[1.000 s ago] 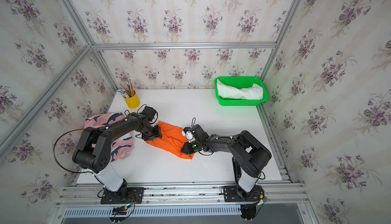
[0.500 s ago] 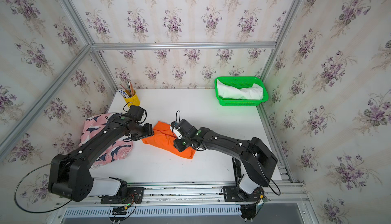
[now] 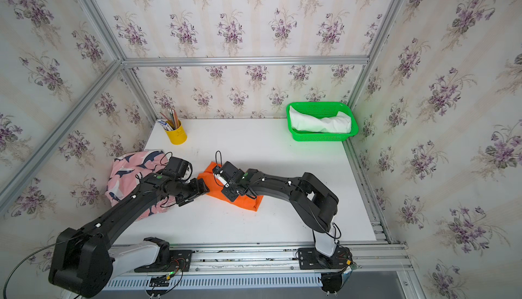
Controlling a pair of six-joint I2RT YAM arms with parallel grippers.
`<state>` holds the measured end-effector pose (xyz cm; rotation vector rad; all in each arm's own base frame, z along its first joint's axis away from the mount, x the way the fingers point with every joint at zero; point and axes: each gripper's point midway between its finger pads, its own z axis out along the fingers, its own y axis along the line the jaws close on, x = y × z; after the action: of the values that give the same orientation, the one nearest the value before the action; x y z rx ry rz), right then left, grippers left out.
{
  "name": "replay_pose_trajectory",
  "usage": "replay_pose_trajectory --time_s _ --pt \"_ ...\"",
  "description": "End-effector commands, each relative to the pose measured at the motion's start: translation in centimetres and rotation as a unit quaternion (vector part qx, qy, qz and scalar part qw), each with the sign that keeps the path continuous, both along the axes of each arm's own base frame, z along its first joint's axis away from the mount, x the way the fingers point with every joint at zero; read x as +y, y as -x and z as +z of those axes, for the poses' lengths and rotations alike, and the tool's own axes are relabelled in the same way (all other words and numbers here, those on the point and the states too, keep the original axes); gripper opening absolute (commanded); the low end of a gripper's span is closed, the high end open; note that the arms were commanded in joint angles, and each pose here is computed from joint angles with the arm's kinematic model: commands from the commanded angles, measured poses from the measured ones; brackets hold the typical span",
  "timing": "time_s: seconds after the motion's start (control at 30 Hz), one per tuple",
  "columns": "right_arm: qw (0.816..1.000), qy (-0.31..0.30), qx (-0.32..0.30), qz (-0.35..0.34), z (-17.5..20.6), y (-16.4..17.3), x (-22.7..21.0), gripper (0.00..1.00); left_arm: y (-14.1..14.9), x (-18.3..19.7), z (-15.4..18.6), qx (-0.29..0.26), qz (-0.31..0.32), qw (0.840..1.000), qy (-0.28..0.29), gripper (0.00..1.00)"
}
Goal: Roll up the shorts
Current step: Roll the shorts at the center of the board.
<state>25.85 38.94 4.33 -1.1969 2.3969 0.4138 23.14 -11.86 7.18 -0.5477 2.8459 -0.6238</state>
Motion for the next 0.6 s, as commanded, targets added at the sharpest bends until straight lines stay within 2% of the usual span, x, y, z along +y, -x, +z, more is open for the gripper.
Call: replay_pose_trajectory --time_s 0.0,0.13,0.3,0.5,0.57 --pt "0.996 -0.027 0.090 -0.002 -2.5 1.4 -0.3 0.16 -1.6 -1.9 -0.2 -0.020 0.014 0.999 0.044 0.88" --pt "0.991 -0.015 0.131 -0.018 -4.9 2.0 -1.9 0.15 -2.7 -2.6 -1.7 -0.020 0.027 0.998 0.053 0.91" --pt "0.985 -0.019 0.169 -0.029 -6.0 3.0 -3.5 0.14 -4.8 -2.5 -2.7 -0.034 0.047 0.997 0.043 0.92" --pt "0.978 -0.035 0.205 -0.001 -5.9 5.0 -3.8 0.14 -7.1 -1.2 -4.3 -0.053 0.078 0.996 0.000 0.91" --pt "0.978 -0.031 0.208 0.005 -6.0 5.4 -4.1 0.14 -7.6 -0.8 -4.9 -0.055 0.087 0.995 -0.010 0.88"
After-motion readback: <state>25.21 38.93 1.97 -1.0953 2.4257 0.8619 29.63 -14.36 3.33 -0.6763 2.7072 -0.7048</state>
